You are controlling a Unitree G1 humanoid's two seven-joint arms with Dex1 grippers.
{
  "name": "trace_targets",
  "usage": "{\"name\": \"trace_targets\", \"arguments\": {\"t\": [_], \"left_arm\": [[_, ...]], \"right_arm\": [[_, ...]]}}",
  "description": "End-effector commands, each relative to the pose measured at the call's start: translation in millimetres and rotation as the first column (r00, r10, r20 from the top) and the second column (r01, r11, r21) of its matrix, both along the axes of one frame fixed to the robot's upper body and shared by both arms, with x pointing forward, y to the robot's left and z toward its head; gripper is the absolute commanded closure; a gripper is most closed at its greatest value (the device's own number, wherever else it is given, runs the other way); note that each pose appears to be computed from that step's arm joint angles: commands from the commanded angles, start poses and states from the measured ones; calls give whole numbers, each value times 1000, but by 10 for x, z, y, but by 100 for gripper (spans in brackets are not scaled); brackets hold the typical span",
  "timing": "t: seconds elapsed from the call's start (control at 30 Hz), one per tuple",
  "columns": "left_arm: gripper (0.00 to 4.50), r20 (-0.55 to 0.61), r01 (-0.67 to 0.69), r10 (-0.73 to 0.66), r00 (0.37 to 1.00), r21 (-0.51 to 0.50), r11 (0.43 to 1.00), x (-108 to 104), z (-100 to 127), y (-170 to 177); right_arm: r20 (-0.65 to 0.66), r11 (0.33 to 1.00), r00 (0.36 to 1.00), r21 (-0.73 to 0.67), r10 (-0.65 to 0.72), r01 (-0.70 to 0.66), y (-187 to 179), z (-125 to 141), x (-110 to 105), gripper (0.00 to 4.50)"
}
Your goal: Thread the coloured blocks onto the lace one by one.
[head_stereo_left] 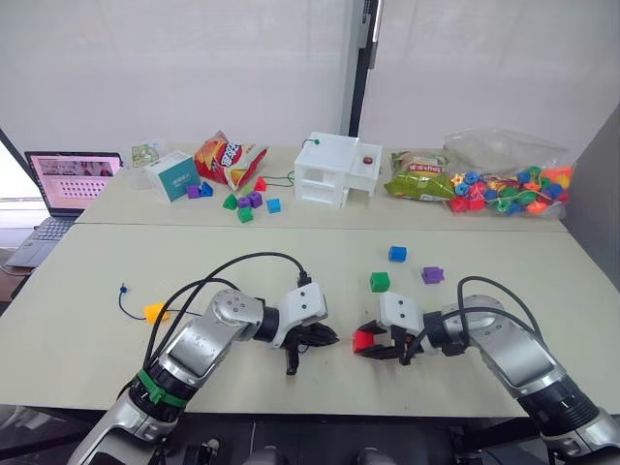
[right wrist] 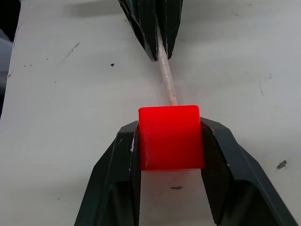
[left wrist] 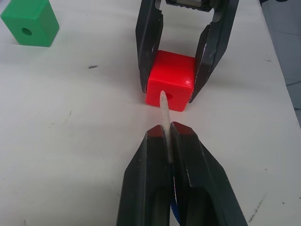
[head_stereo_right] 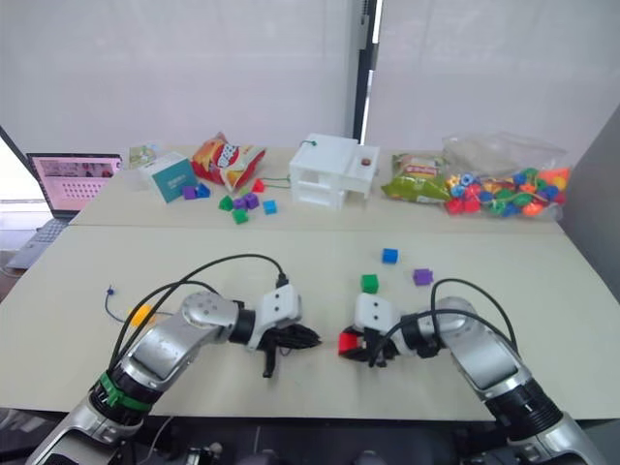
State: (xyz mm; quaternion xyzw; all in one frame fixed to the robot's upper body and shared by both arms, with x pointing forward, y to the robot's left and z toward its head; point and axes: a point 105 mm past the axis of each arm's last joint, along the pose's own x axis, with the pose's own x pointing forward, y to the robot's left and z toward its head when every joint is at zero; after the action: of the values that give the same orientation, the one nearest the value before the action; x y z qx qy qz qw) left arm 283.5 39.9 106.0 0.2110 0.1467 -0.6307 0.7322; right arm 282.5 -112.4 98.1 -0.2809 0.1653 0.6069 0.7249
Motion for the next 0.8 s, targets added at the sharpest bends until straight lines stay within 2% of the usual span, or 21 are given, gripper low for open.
{"name": "trace_targets", "arguments": {"t": [0.03, 0.43, 0.8], "left_arm": [[450, 27, 42, -42, 999, -8, 999, -36, 77, -89], [450, 19, 66, -66, 998, -13, 998, -70, 81, -210], [450, 12, 106, -106, 994, -85, 991, -104, 152, -503]], "right_arm": [[24, 1000, 999, 5, 21, -21, 49, 54, -26, 332], [23, 1000, 999, 2, 27, -27, 89, 71, -54, 332], [18, 1000, 1000, 14, 4, -4, 176, 44, -47, 332]]}}
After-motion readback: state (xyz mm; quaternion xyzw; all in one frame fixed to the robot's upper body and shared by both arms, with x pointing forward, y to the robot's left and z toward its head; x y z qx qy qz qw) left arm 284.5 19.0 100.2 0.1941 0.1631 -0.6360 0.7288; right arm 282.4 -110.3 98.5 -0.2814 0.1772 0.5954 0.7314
